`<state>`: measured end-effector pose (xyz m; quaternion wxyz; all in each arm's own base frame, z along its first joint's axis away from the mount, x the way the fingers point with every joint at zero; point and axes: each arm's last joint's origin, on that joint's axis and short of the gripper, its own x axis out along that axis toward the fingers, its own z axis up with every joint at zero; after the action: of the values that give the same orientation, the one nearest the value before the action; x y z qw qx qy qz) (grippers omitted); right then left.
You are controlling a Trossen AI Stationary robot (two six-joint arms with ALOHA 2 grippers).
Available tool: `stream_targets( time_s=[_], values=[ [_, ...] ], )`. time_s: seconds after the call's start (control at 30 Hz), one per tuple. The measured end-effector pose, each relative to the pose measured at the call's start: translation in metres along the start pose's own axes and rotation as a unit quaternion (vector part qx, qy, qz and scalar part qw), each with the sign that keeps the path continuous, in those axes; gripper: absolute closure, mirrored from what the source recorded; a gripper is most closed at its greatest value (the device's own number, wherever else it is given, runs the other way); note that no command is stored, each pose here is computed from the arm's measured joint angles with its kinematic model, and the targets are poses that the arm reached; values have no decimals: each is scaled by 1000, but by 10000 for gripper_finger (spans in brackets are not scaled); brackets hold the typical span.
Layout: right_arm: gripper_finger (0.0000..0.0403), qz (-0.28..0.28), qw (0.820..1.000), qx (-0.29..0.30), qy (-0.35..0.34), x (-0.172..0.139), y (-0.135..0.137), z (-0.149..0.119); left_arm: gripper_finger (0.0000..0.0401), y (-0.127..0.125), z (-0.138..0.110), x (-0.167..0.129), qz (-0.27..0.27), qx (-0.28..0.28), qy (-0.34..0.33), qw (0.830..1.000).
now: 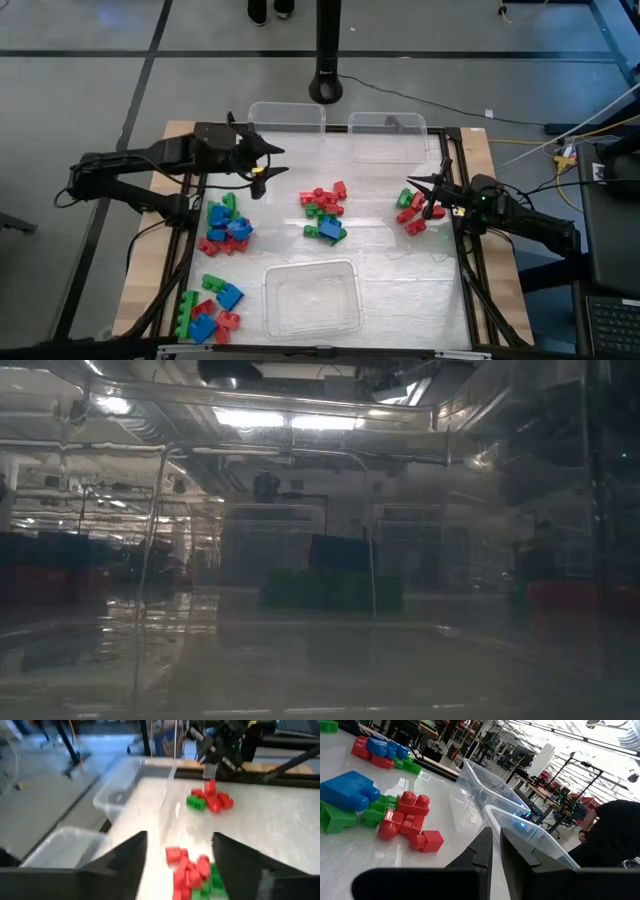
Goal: Sort blocks
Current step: Put the blue game piece into the top left transparent bin
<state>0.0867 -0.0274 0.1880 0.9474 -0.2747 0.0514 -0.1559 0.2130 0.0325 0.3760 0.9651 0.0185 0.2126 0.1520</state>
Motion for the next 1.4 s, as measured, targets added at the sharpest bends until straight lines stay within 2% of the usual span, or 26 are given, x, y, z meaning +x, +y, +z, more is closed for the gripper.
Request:
stream_targets(
  time_s=[0.13, 0.3, 0.5, 0.67, 0.8, 0.97, 1.1, 1.33, 1.4],
  values=[
    [363, 0, 1000, 0, 0, 0, 0, 0, 118, -1, 4, -13, -7, -28, 40, 999],
    [363, 0, 1000, 0, 0, 0, 0, 0, 101, -10, -3, -25, -22, -90, 101, 991],
    [363, 0, 1000, -5, 0, 0, 0, 0, 100, -31, -32, -32, -16, -179, 236, 955],
    [363, 0, 1000, -20, 0, 0, 0, 0, 100, -53, -55, -32, -18, -219, 285, 933],
    [363, 0, 1000, -22, 0, 0, 0, 0, 100, -68, -72, -30, -25, -193, 321, 927],
    [363, 0, 1000, -22, 1, 0, 0, 0, 100, -88, -93, -21, -43, -93, 366, 925],
    [363, 0, 1000, -22, 1, 0, 0, 0, 102, -102, -106, -11, -50, -24, 399, 915],
    [363, 3, 1000, -23, 5, 0, 1, -1, 125, -128, -129, -7, -13, 38, 465, 884],
    [363, 3, 1000, -23, 5, 0, 1, -1, 131, -134, -133, -11, 5, 55, 466, 883]
  ],
)
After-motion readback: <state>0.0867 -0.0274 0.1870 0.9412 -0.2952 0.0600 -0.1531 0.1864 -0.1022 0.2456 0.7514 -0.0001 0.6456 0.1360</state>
